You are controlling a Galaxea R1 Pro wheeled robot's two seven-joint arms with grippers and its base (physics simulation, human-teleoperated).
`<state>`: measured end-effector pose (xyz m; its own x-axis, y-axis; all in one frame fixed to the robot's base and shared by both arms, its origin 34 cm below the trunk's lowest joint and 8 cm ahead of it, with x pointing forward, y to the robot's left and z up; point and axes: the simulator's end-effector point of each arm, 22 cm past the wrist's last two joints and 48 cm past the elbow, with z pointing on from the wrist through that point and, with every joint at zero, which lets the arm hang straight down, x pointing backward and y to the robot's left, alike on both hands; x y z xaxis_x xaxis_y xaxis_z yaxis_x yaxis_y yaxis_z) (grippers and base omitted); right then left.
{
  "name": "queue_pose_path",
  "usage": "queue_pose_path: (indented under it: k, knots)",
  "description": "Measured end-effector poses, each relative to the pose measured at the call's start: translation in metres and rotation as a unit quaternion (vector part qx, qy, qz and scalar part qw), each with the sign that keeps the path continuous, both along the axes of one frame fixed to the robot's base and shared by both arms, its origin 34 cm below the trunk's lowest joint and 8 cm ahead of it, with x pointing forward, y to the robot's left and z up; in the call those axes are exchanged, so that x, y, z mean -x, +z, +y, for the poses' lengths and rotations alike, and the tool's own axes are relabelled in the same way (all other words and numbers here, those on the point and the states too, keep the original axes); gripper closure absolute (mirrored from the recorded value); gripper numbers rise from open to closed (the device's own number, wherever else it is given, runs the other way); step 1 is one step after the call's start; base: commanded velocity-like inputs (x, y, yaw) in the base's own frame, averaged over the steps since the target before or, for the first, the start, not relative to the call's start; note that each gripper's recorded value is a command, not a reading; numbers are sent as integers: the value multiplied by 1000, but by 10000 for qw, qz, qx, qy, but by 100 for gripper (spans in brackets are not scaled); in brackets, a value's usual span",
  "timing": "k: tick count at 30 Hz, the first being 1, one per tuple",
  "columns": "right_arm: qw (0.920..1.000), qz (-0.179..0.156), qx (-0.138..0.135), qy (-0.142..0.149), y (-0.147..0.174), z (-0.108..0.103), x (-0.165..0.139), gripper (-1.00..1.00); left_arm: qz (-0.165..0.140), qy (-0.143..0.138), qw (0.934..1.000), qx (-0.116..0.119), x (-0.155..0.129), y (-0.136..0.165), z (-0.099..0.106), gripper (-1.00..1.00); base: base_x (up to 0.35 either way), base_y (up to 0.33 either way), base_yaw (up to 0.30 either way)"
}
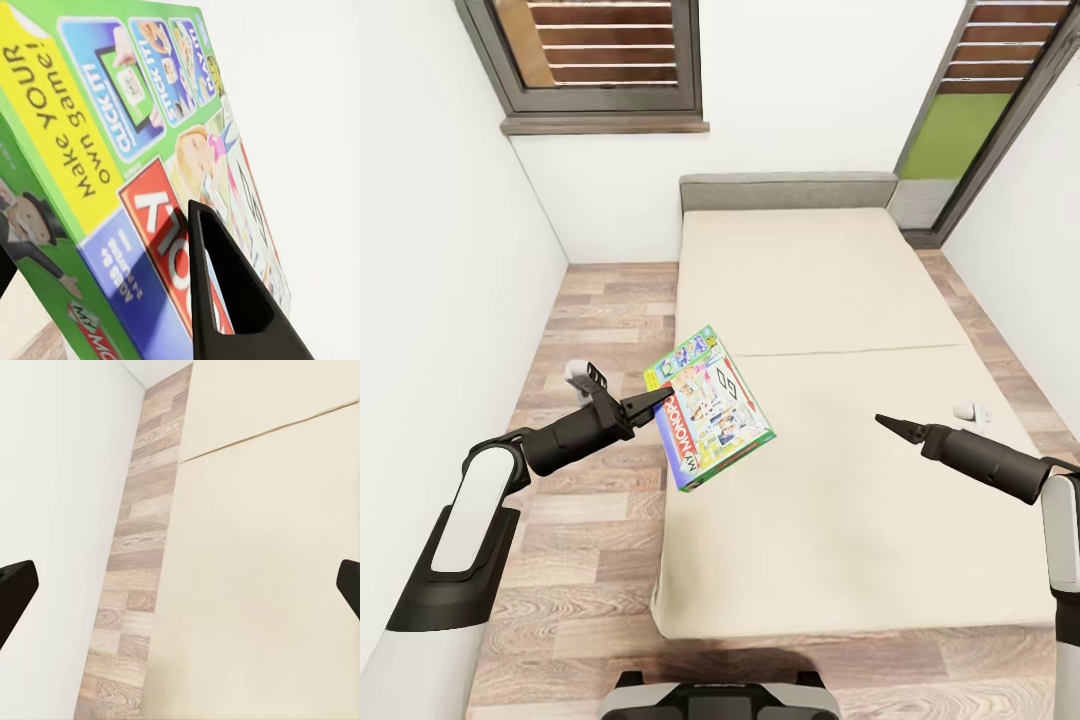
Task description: Put all the toys in the child's room - the three board games (two on the bed and one on the table), the two jigsaw puzzles on the table, and the tennis ball on the table - inside the toy box on the table in the child's room.
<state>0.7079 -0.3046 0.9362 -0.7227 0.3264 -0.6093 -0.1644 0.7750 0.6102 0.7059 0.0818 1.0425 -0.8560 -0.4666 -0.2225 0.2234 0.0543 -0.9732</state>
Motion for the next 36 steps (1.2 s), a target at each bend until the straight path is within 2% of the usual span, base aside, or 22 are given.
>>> queue_pose_path:
  k: [15,23,36]
  knots:
    - [9999,-112,-1,4,14,1,-1,-100,-118,-1,9999,-4,1,14,0,100,0,0,0]
    - [9999,-101,94,-86,15,1,-3,-100,-181,0,9998,-7,2,22,0,100,0,0,0]
    - [9996,-33,277,-76,12,16,-6,-100,-286,2,9996,-7,3,34,0,100,0,0,0]
